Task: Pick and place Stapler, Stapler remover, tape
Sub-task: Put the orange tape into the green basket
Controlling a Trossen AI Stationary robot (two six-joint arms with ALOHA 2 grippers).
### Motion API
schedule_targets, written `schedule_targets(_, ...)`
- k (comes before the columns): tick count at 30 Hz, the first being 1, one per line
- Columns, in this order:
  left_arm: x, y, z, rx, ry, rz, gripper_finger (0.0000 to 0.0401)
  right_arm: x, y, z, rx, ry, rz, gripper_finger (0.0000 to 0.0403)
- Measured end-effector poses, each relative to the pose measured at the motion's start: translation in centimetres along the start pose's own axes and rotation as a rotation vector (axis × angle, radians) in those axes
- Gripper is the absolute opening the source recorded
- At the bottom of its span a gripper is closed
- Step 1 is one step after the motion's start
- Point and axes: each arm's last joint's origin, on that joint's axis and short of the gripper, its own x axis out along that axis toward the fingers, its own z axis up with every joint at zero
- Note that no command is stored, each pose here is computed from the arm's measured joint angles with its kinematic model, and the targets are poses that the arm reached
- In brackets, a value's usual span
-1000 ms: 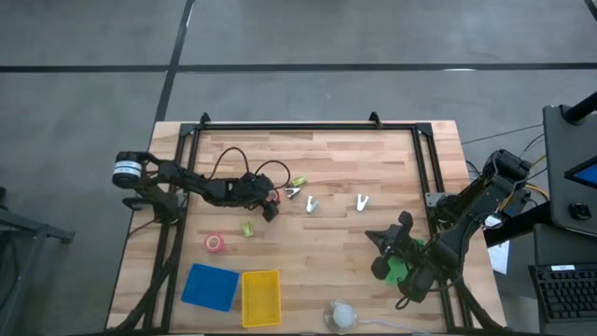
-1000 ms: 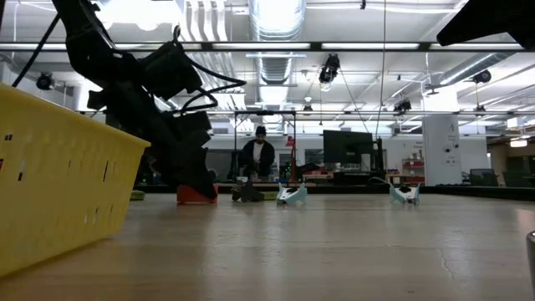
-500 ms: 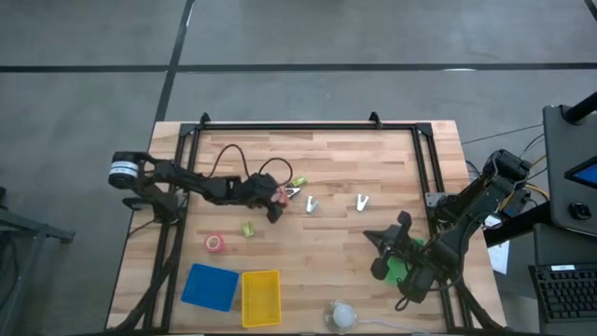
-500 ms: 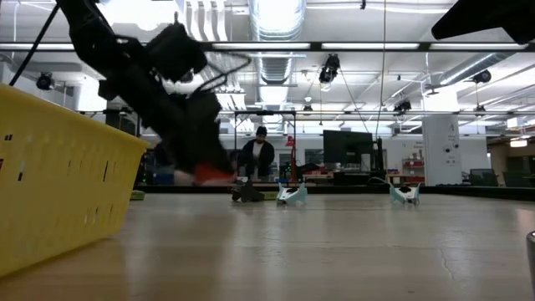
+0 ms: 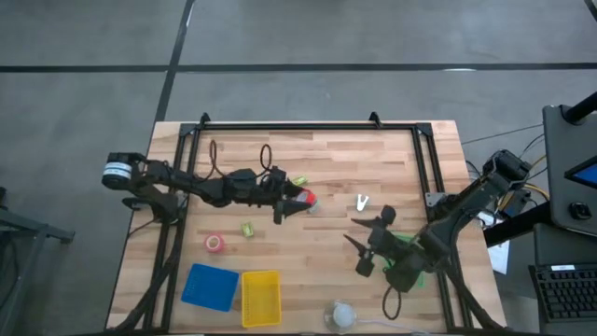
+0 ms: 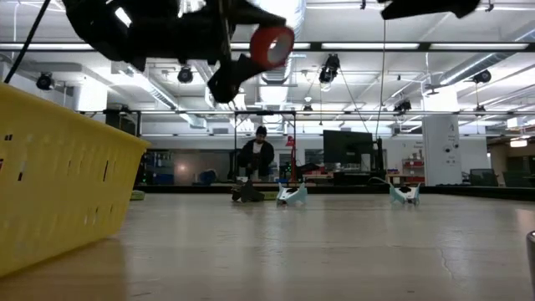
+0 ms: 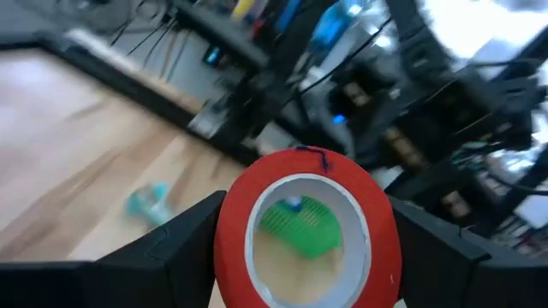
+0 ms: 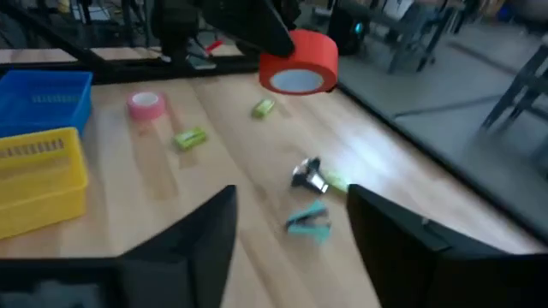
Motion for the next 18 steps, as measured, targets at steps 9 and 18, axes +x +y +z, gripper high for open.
schedule_targets(9, 0.8, -2.5, 2.1, 0.019, -0.13, -0.117, 0.028, 2.3, -0.4, 2.3, -0.176, -0.093, -0.096, 0.0337)
schedule_targets(18, 1.6, -3.6, 3.4, 0.038, -0.175, -0.148, 0.0281, 4.2, -0.7, 4.0, -0.215, -0.158, -0.144, 0.0363)
